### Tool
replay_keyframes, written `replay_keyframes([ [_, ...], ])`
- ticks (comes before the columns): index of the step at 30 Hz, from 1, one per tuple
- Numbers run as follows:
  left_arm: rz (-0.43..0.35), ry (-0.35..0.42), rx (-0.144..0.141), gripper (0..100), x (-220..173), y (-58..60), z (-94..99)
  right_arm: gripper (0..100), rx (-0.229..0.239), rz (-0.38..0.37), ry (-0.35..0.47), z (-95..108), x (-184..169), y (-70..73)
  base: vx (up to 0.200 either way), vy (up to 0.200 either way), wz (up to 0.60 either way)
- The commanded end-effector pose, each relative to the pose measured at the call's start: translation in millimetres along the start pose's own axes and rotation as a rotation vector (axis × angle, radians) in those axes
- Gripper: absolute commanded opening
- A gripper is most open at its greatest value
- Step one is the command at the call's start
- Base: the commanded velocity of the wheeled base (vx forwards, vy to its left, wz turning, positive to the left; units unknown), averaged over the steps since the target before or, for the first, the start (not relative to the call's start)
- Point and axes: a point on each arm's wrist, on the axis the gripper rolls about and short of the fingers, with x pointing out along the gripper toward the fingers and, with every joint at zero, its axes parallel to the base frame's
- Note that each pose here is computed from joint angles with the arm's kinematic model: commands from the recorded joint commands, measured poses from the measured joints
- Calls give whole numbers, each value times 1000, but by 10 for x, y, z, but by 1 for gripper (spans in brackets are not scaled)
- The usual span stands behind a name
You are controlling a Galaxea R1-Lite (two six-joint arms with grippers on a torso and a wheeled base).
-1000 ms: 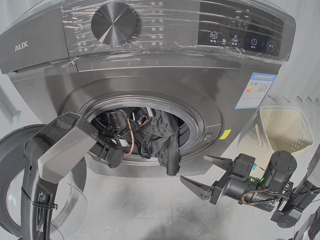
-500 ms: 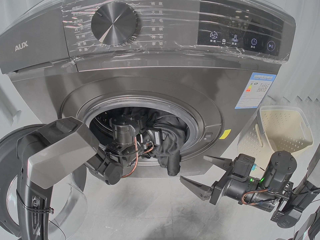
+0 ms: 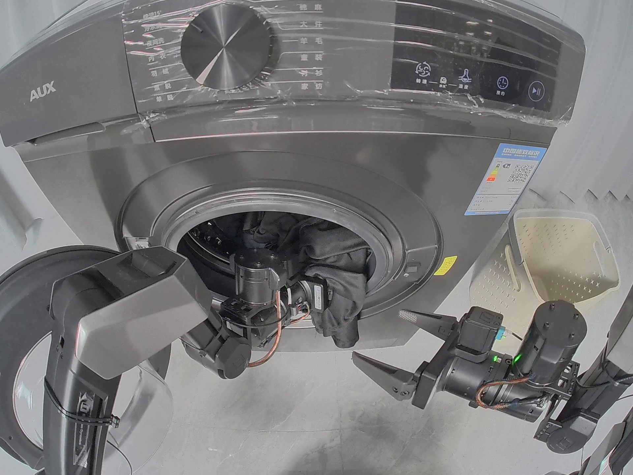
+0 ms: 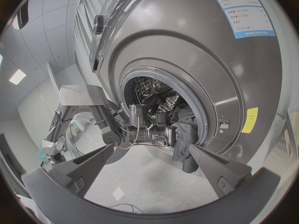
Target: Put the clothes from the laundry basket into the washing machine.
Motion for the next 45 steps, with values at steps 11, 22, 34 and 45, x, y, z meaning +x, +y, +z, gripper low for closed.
replay_keyframes([
  [11,179,-219,-25,0,327,342,399,100,4,-10,-3,-6,15,44,0,0,0],
  [22,232,-299,-34,0,367,498,604,100,4,-9,-5,-3,18,44,0,0,0],
  [34,213,-85,-43,100,6,360,326,100,4,-9,-5,-3,18,44,0,0,0],
  [45,105,79,-18,100,-468,45,152,100,3,-7,-3,-8,16,55,0,0,0],
])
